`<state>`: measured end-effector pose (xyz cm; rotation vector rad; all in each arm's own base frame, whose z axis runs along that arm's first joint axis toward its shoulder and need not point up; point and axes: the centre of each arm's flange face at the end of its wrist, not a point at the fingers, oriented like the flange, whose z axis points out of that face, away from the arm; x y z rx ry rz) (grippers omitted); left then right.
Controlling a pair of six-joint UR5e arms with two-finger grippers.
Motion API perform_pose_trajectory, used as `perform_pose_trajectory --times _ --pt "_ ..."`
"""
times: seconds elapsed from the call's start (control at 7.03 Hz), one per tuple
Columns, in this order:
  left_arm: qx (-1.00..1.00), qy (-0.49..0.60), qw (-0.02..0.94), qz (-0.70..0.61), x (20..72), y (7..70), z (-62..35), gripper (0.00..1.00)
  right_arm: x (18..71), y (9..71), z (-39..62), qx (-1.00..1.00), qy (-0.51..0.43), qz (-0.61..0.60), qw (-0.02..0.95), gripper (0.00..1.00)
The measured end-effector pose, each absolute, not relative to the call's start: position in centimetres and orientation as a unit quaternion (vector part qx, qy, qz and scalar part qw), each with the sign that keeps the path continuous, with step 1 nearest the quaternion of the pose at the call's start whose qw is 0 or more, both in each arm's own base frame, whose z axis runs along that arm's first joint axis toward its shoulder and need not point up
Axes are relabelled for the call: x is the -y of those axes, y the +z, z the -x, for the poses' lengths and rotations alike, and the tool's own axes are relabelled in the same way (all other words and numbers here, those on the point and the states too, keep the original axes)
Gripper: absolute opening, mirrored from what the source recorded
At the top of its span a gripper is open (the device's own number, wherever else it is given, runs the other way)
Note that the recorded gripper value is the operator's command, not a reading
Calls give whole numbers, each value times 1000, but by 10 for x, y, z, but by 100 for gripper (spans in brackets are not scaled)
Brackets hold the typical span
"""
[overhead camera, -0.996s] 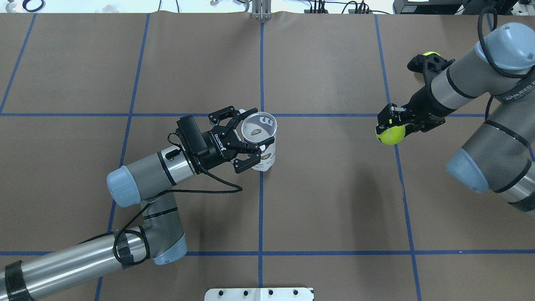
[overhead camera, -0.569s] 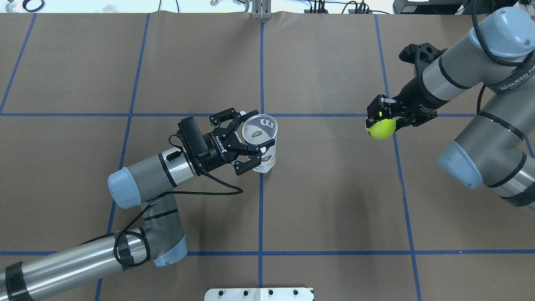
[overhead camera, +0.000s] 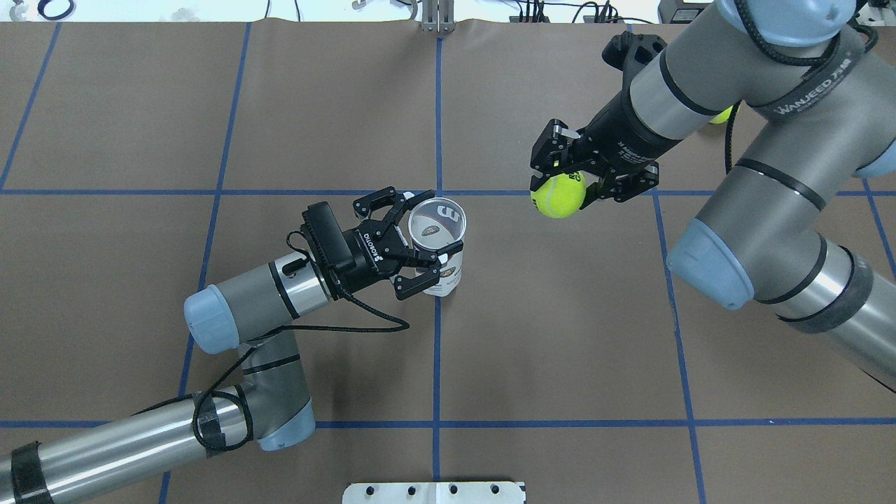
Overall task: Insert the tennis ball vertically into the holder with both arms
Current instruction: 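Carry the ball with the right gripper over the can's open top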
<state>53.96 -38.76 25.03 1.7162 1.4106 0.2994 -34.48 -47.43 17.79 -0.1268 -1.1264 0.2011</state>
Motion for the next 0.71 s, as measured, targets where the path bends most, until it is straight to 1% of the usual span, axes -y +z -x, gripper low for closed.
perform_pose_trajectory --times 0.43,0.71 --pt "-568 120 435 -689 387 250 -540 86 458 140 377 542 105 59 832 2" --pt "-568 120 435 -688 387 250 -540 87 448 124 389 547 111 61 828 9"
